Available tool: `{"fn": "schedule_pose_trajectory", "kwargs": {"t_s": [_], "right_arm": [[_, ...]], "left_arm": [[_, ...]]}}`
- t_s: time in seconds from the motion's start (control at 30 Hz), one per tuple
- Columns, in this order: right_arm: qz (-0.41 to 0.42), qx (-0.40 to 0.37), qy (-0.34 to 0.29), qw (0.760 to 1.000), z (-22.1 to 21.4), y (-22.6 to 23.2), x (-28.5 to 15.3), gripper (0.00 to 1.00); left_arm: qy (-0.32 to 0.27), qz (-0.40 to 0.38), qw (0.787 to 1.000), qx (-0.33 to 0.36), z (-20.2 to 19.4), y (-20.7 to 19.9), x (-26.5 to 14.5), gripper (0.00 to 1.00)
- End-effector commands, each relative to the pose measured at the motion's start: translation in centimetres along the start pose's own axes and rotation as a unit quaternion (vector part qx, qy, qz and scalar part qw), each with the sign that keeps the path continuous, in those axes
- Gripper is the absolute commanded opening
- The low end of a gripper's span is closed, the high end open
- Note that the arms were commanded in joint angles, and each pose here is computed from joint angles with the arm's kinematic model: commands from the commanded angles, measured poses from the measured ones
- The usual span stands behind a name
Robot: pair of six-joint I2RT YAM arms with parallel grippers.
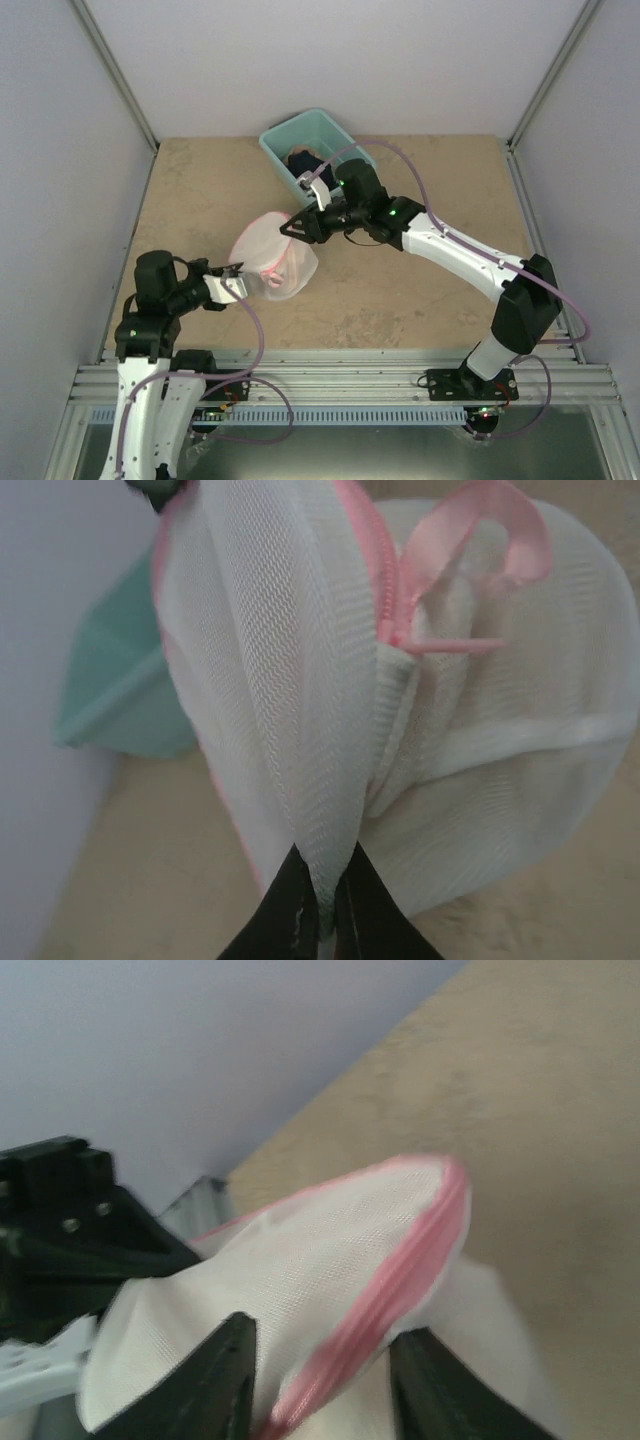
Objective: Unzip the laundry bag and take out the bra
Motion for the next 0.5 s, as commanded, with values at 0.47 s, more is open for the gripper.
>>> {"fn": "schedule_pose_trajectory", "kwargs": {"t_s": [0.47], "right_arm": [[0.000,-0.196,-0.013,0.980,-4.4,8.8,3.0,0.26]], "left_arm": [[0.089,-0.066,0.949,-0.294,-1.2,-0.7,2.4,0.00]]}}
Point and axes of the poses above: each gripper's point midway between its finger pads, its own x axis out along the fingers, its own y axis along the line the jaws close on, z = x × y, the point moved 3 cm from there along -x, back along the fingers, and after that the axes turned 2 degrees about -x, right-handed, at the moved point
